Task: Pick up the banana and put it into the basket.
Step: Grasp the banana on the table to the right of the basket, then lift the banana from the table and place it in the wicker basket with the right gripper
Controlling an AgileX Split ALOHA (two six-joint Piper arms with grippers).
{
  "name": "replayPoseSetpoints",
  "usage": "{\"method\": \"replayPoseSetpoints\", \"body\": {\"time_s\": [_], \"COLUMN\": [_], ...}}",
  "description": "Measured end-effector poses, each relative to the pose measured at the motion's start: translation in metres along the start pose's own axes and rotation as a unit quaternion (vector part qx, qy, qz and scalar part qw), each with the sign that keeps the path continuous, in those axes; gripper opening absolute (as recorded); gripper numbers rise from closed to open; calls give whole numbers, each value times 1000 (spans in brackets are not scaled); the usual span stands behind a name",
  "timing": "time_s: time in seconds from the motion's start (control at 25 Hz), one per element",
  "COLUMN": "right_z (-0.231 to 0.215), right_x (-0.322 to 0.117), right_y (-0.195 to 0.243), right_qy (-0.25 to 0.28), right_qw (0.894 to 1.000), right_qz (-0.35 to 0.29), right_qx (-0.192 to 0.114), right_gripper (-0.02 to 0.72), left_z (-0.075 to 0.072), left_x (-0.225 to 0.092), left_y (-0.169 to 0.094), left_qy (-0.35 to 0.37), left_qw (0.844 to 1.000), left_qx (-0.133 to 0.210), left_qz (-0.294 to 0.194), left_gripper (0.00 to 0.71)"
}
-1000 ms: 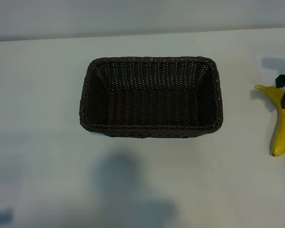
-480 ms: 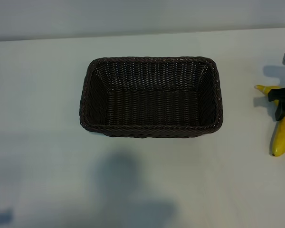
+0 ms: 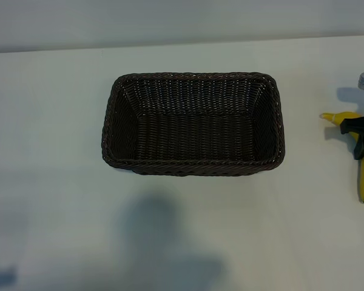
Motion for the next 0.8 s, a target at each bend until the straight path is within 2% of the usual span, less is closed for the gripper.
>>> {"method": "replayPoseSetpoints", "body": {"time_s": [0.36, 0.6, 0.8], "right_z": [3, 14, 21], "right_x": [0, 7, 6], "right_y": [-12, -74, -116], "right_qy": [1, -15, -28], "right_qw": [1000, 999, 999], "right_qz": [12, -31, -31], "right_qx": [5, 21, 29], "right_gripper": [417, 417, 417], "left_z": [0, 0, 0], "left_x": [0, 0, 0], "left_y": [0, 0, 0], "left_qy": [0, 0, 1], "left_qw": [1000, 1000, 1000], "left_qx": [0, 0, 0], "left_qz": [0, 0, 0], "left_gripper": [570, 570, 570]}}
Point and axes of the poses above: a point on each arm's last joint axis where the gripper is mounted, y pointing out along that axis toward the gripper, z along the wrist's bending axis when the last joint is at zero, x = y × z, the point moved 1 cm from there along y, pointing out along that axis toward the gripper, and after that the axes turned 9 degrees about y, right-handed, at the moved point
